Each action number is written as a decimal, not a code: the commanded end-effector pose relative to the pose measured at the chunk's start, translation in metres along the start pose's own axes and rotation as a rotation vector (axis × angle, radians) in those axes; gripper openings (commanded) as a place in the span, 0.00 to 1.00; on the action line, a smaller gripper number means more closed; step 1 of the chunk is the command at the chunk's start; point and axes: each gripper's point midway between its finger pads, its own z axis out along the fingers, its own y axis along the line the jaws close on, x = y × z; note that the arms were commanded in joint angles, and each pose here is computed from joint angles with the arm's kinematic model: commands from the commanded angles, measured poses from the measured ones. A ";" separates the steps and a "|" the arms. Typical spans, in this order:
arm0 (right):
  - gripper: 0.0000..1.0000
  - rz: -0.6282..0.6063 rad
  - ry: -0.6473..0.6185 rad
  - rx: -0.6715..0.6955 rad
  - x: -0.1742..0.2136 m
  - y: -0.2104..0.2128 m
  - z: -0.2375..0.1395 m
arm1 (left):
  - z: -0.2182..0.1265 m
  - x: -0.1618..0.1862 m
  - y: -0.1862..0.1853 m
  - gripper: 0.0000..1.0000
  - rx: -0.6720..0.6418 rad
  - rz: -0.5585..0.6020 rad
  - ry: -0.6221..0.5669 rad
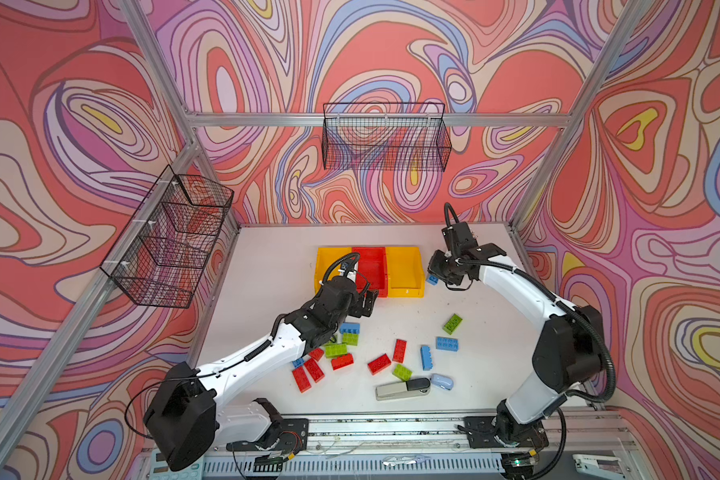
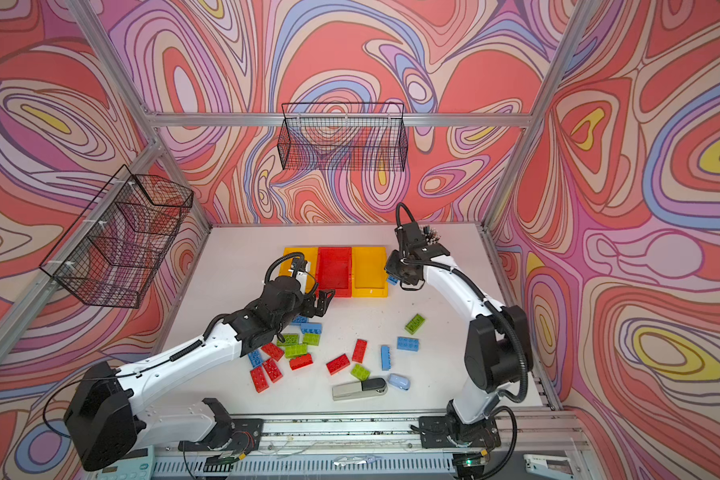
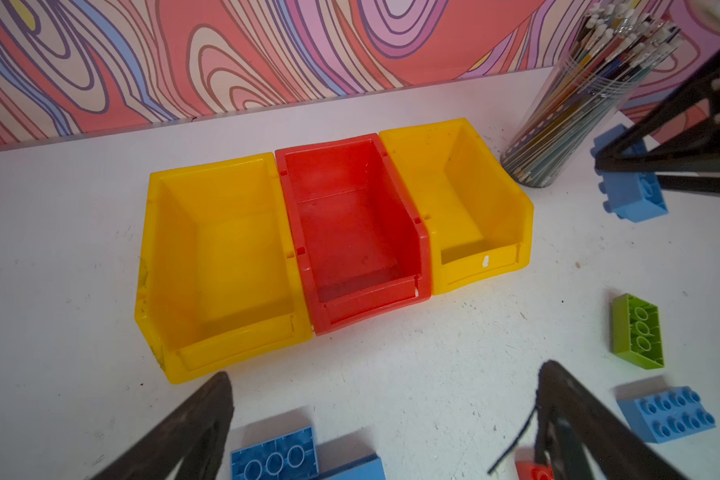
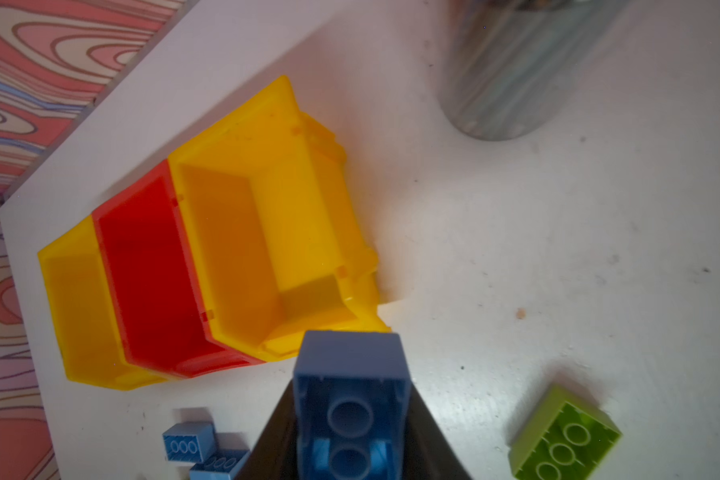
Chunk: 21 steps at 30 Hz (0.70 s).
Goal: Sort the legos into containers by color
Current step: 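Carry the blue brick to the yellow bin nearest the pencil cup and release it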
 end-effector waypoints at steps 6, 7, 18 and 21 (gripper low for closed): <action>0.32 -0.117 0.059 -0.063 0.000 0.054 0.046 | -0.010 -0.007 0.020 1.00 -0.054 -0.046 0.014; 0.32 -0.130 0.065 -0.063 0.001 0.059 0.051 | -0.010 -0.006 0.021 1.00 -0.048 -0.060 0.028; 0.32 -0.184 0.106 -0.011 0.001 0.063 0.099 | -0.011 -0.004 0.042 1.00 -0.083 -0.114 0.045; 0.32 -0.196 0.120 0.003 0.001 0.062 0.109 | -0.010 -0.006 0.043 1.00 -0.088 -0.113 0.044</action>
